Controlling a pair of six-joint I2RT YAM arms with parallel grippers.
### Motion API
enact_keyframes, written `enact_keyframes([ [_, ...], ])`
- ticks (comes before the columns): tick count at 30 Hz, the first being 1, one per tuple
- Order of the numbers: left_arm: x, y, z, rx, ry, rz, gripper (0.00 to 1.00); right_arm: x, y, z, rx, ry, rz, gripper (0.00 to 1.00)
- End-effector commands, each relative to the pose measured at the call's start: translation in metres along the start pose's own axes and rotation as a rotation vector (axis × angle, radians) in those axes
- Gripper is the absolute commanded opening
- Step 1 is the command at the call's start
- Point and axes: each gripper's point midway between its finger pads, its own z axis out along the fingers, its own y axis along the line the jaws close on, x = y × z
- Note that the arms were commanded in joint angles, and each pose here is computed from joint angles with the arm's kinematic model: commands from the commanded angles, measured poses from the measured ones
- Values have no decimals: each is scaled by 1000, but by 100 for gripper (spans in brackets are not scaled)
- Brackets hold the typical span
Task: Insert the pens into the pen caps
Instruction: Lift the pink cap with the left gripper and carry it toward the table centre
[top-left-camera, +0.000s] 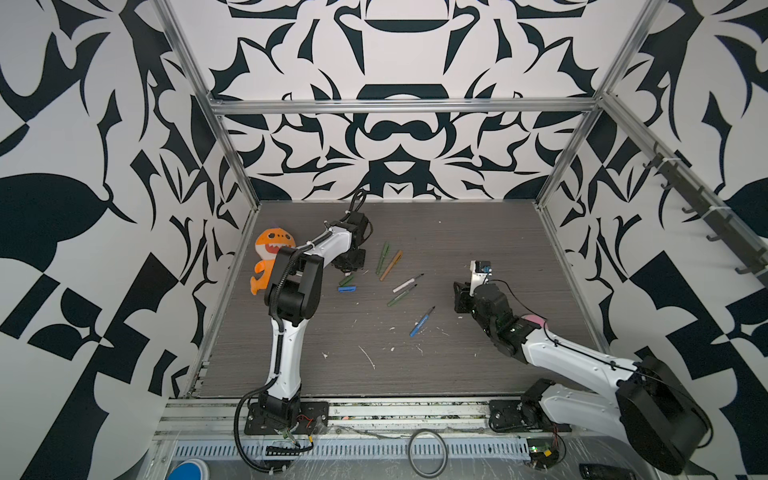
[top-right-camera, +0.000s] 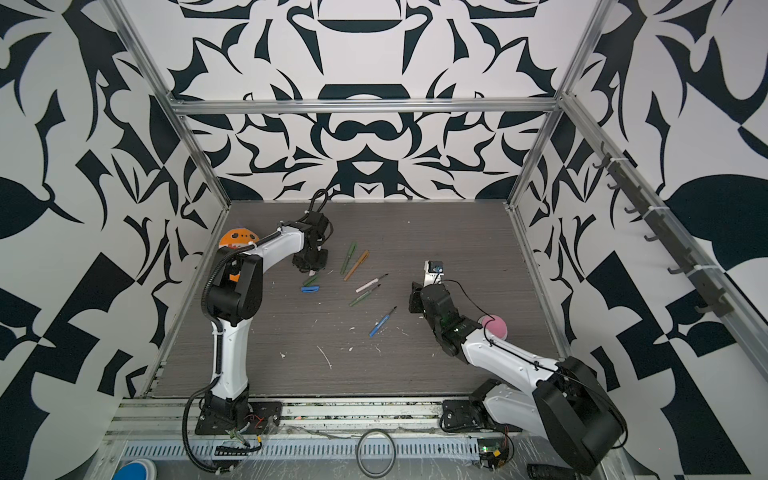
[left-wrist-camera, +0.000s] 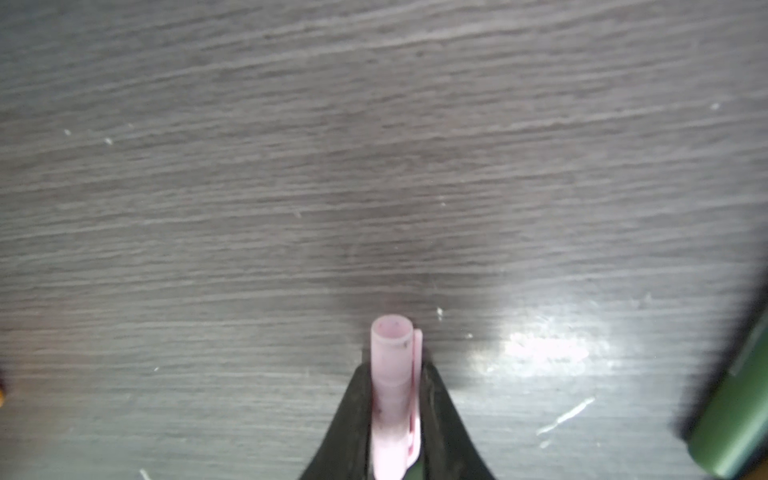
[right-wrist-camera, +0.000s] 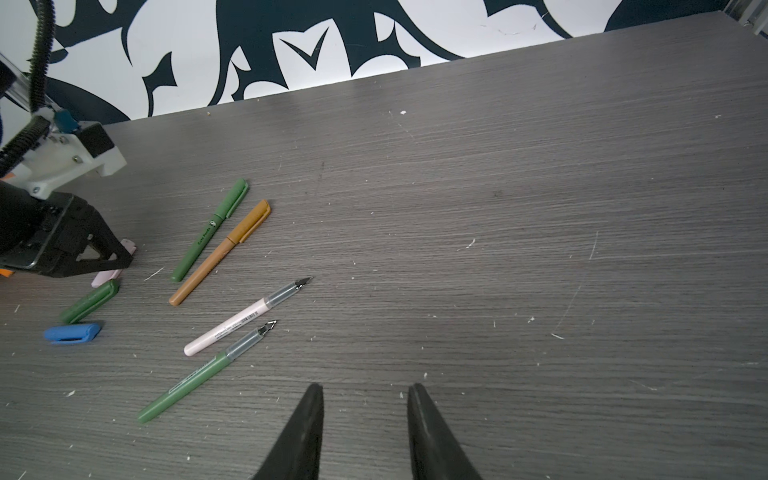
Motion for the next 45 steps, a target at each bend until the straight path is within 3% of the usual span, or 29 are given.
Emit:
enact_keyframes([
  [1,-1,-1,-22,-21,-12,39,22,-27,12,-2,-35,-70,34,37],
  [15,-14,-43,-61,21,-89,107,23,-28,7,-3,-10,-77,34,36],
  [24,7,-148,-92,142,-150,232,23,-35,-31,-19,173,-150,99,35],
  [28,15,-194,-101,194,-171,289,23,-39,-37,-26,193,-187,122,35],
  [36,27,-262,-81,310,-150,362,23,-42,-40,-30,199,-205,131,35],
  [45,32,-274,-61,299,-138,422,26,-45,-38,-35,161,-240,150,35],
])
